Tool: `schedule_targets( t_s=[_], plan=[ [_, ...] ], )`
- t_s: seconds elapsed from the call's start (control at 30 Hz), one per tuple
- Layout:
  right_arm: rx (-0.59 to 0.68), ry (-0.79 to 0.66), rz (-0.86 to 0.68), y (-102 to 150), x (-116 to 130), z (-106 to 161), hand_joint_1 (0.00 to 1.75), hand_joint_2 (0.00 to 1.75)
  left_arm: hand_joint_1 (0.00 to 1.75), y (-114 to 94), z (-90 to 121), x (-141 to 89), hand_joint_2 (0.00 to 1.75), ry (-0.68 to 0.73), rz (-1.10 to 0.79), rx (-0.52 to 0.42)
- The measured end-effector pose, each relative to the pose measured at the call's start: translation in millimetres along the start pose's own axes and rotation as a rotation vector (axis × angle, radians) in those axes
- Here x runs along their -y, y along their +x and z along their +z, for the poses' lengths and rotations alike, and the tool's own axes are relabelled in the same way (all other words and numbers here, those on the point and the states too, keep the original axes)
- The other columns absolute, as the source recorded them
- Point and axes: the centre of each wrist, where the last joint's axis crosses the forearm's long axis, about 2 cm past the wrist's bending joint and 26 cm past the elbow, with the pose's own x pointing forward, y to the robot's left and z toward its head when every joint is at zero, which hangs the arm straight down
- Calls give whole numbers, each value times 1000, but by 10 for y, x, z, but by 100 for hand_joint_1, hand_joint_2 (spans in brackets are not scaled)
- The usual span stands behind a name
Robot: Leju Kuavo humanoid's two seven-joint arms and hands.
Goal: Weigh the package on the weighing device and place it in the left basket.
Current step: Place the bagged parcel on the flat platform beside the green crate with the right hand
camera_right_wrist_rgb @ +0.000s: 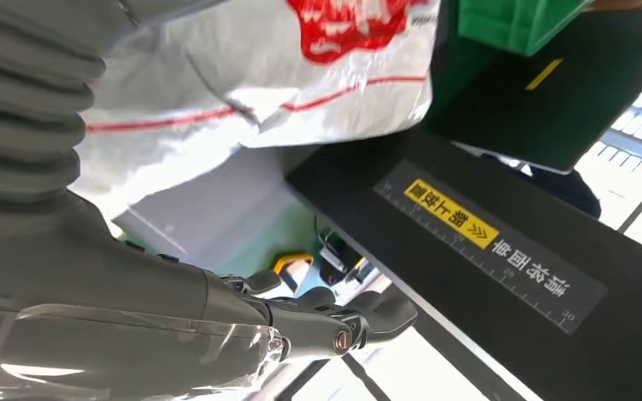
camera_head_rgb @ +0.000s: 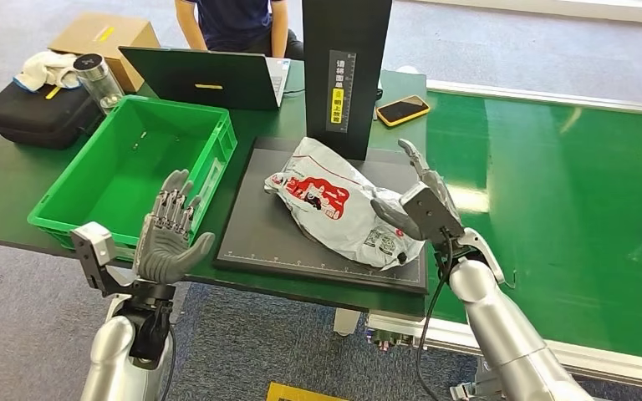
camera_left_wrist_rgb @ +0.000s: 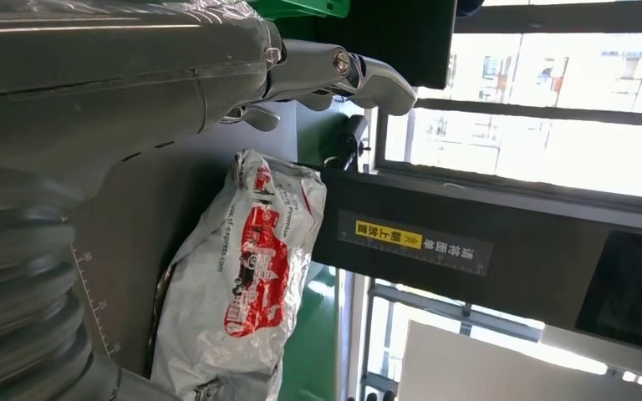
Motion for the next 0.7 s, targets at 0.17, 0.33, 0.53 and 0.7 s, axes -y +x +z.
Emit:
schedule_targets(
  t_s=[0.17, 0.33, 0.53, 0.7],
  plan=[
    [9, -35, -23, 51, 9, 80, 0, 175, 0, -2, -11, 12, 175, -6, 2, 0],
    [-18, -34, -107, 65, 17, 109, 0, 175, 0, -3, -12, 13, 175, -8, 0, 1],
    [-175, -103, -364, 21, -171, 285, 0, 175, 0, -15, 5, 24, 175, -29, -58, -13],
    [-254, -185, -371, 31, -344, 488, 0, 175, 0, -22, -214, 72, 175, -127, -309, -36]
  ],
)
